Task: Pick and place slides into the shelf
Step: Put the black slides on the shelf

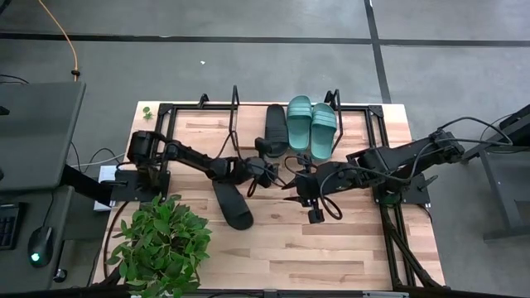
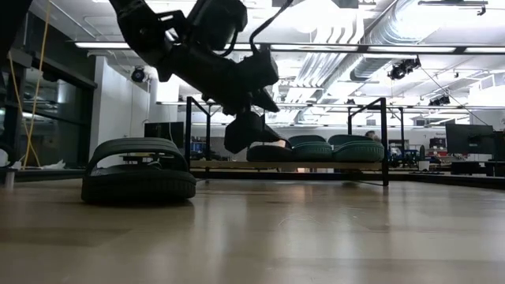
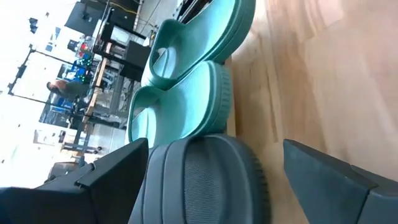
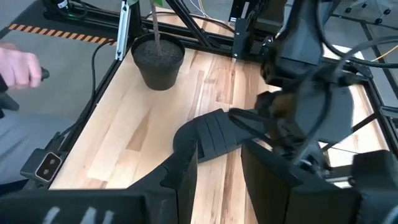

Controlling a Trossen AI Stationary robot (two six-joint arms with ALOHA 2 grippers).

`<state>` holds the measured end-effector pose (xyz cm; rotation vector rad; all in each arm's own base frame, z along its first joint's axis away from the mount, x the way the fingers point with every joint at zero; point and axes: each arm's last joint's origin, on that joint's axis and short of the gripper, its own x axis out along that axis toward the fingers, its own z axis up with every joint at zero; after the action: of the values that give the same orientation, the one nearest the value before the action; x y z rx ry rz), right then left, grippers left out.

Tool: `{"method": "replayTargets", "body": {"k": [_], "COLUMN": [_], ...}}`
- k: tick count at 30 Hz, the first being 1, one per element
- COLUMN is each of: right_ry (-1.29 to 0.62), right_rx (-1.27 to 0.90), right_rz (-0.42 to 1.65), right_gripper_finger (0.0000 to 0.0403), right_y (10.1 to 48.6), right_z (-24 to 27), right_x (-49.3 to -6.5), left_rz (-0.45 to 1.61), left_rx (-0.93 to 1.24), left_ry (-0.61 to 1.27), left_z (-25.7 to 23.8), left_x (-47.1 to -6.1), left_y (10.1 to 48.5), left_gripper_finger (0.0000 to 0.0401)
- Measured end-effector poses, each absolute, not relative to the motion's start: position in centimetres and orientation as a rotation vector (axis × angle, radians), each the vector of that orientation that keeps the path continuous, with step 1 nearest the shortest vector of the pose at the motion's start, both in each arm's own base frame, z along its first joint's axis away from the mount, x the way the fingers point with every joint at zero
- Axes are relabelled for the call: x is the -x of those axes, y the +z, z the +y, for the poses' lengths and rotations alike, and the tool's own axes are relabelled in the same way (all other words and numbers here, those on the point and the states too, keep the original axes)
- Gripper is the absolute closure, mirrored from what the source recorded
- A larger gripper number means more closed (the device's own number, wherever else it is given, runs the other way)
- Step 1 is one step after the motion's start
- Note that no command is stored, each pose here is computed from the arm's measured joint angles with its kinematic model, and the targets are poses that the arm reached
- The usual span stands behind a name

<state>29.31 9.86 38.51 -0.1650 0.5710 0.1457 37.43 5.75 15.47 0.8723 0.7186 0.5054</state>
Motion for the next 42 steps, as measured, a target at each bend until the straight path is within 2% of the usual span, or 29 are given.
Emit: {"method": "replayTargets", "body": {"k": [7, 16, 24, 33, 42], "right_ry": [0.146, 0.168, 0.190, 0.152, 0.099], "right_rx": [0.158, 0.164, 0.199, 0.283, 0.387], "right_rz": [0.572, 0.571, 0.579, 0.673, 0.686], "right_gripper_finger": [0.0285, 0.0285, 0.0285, 0.0285, 0.0285], "right_y": [38.5, 38.5, 38.1, 34.0, 29.4], "right_z": [9.9, 10.3, 12.0, 13.1, 13.8], "right_x": [-29.3, -29.2, -28.9, -30.8, -32.8], "left_rz": [0.724, 0.713, 0.722, 0.723, 0.697], "left_rx": [-0.814, -0.747, -0.533, -0.316, -0.139], "left_ry": [0.538, 0.560, 0.559, 0.513, 0.404], "left_z": [5.4, 5.6, 7.2, 7.1, 5.9], "left_x": [-36.8, -34.5, -31.1, -28.6, -25.2], "left_y": [16.7, 21.1, 24.3, 25.9, 24.4], "left_gripper_finger": [0.0050, 0.0050, 0.0050, 0.0050, 0.0064]}}
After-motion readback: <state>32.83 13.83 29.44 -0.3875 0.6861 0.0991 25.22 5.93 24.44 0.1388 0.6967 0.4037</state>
